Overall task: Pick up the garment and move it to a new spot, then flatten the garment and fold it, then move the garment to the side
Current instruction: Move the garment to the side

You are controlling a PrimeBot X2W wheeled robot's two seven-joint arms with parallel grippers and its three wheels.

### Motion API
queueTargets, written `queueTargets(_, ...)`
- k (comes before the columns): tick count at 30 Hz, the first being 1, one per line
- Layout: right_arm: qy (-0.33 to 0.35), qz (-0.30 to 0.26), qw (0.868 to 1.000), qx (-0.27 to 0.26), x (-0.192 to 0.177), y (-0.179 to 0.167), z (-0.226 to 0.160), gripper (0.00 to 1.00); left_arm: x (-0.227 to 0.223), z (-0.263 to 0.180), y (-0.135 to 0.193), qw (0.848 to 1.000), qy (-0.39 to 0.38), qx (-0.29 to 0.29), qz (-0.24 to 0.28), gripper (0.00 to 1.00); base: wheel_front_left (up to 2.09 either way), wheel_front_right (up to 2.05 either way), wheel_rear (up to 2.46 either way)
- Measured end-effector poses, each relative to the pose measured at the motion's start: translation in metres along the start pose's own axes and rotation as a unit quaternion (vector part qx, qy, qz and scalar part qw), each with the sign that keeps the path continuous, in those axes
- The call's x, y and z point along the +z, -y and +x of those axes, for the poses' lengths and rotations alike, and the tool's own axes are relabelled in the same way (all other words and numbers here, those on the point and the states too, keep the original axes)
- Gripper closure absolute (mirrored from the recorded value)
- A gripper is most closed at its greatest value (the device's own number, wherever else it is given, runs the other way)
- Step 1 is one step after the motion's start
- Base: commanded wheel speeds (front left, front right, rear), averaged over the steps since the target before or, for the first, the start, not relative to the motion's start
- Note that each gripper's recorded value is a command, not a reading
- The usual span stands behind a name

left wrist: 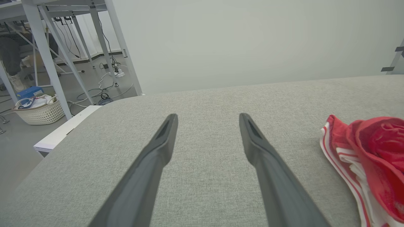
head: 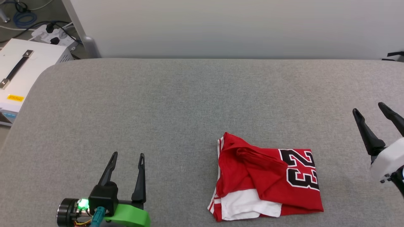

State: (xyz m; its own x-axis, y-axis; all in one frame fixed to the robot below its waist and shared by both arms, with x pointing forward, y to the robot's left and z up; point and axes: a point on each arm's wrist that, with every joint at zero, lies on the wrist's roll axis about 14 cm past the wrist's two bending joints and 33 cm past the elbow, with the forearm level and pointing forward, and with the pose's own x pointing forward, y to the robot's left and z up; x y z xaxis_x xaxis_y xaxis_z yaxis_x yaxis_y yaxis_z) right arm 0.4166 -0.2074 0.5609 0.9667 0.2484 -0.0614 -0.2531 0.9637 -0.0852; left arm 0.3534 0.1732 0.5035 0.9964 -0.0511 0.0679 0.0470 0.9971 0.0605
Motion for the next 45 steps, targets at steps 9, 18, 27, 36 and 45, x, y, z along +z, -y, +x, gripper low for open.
queueTargets(9,-0.239,0.077,0.965,0.076,-0.077,-0.026,-0.003,0.0,-0.005,0.003,-0.004,1.0,-0.007,0.007,-0.001,0.0,0.0,0.0,0.0)
queueTargets(18,-0.368,0.147,0.91,0.119,-0.131,-0.052,-0.015,0.0,-0.011,0.007,-0.011,1.0,-0.016,0.019,-0.001,0.0,0.0,0.0,0.0)
queueTargets(27,-0.419,0.183,0.879,0.136,-0.174,-0.078,-0.017,0.0,-0.021,0.014,-0.014,0.999,-0.031,0.024,-0.003,0.0,0.0,0.0,0.0)
queueTargets(36,-0.435,0.203,0.861,0.168,-0.19,-0.103,-0.009,0.0,-0.03,0.019,-0.019,0.999,-0.044,0.031,-0.001,0.0,0.0,0.0,0.0)
queueTargets(45,-0.416,0.197,0.869,0.179,-0.189,-0.107,-0.002,1.0,-0.03,0.024,-0.017,0.999,-0.042,0.028,-0.002,0.0,0.0,0.0,0.0)
